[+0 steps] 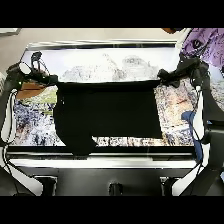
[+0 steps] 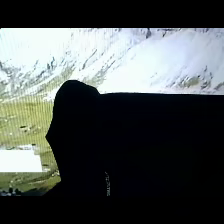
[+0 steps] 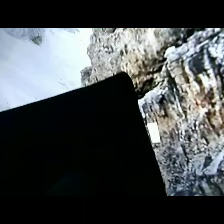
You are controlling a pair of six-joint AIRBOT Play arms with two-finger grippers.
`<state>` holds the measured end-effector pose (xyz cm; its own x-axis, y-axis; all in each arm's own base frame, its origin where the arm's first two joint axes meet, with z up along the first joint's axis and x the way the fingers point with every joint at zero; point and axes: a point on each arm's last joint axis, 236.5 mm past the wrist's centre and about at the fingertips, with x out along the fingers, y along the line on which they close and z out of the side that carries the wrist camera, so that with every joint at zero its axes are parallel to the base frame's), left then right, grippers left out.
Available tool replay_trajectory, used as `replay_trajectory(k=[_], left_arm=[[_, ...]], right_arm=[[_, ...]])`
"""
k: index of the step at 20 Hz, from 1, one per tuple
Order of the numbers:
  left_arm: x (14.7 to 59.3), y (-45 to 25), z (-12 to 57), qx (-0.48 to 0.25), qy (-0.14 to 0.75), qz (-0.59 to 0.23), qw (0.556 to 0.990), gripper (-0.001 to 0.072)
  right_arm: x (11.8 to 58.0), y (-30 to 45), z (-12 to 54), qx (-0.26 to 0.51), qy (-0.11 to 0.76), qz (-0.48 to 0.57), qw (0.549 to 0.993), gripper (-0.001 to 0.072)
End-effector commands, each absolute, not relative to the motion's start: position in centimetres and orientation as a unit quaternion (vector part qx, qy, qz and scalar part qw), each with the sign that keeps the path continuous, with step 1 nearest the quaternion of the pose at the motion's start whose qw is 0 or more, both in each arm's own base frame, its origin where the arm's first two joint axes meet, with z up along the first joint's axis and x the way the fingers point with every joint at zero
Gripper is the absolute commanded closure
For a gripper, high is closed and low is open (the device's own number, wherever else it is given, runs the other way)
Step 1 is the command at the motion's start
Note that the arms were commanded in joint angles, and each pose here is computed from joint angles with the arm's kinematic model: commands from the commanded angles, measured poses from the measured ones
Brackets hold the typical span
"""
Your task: Fold the clothes and pants, and hang the long-sleeved shirts on hangers.
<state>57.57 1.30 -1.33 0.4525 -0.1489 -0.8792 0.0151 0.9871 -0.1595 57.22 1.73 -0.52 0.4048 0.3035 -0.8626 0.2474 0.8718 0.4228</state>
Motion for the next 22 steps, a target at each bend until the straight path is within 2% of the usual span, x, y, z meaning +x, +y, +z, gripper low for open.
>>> replay_trajectory(k=[1, 5, 8, 20, 21, 22], left_arm=[[54.6, 1.6, -2.2, -0.070, 0.577, -0.054, 0.812, 0.0690], [50.1, 1.5, -3.3, -0.077, 0.655, -0.058, 0.750, 0.0691], [48.4, 1.0, -3.8, -0.090, 0.683, -0.051, 0.723, 0.0690], [45.7, 0.0, -7.3, -0.089, 0.736, -0.057, 0.668, 0.0689], [45.7, 0.0, -7.6, -0.090, 0.738, -0.057, 0.666, 0.0685], [45.7, 0.0, -7.8, -0.090, 0.739, -0.057, 0.665, 0.0646]], right_arm=[[53.4, 1.8, -2.1, 0.230, 0.617, 0.016, 0.752, 0.0682], [49.8, 1.9, -2.8, 0.214, 0.676, 0.015, 0.705, 0.0682], [48.5, 2.0, -3.6, 0.219, 0.695, 0.007, 0.684, 0.0682], [45.8, 1.9, -7.7, 0.216, 0.752, -0.006, 0.623, 0.0681], [45.9, 2.0, -7.8, 0.217, 0.751, -0.008, 0.623, 0.0680], [45.9, 2.0, -7.8, 0.218, 0.752, -0.007, 0.622, 0.0666]])
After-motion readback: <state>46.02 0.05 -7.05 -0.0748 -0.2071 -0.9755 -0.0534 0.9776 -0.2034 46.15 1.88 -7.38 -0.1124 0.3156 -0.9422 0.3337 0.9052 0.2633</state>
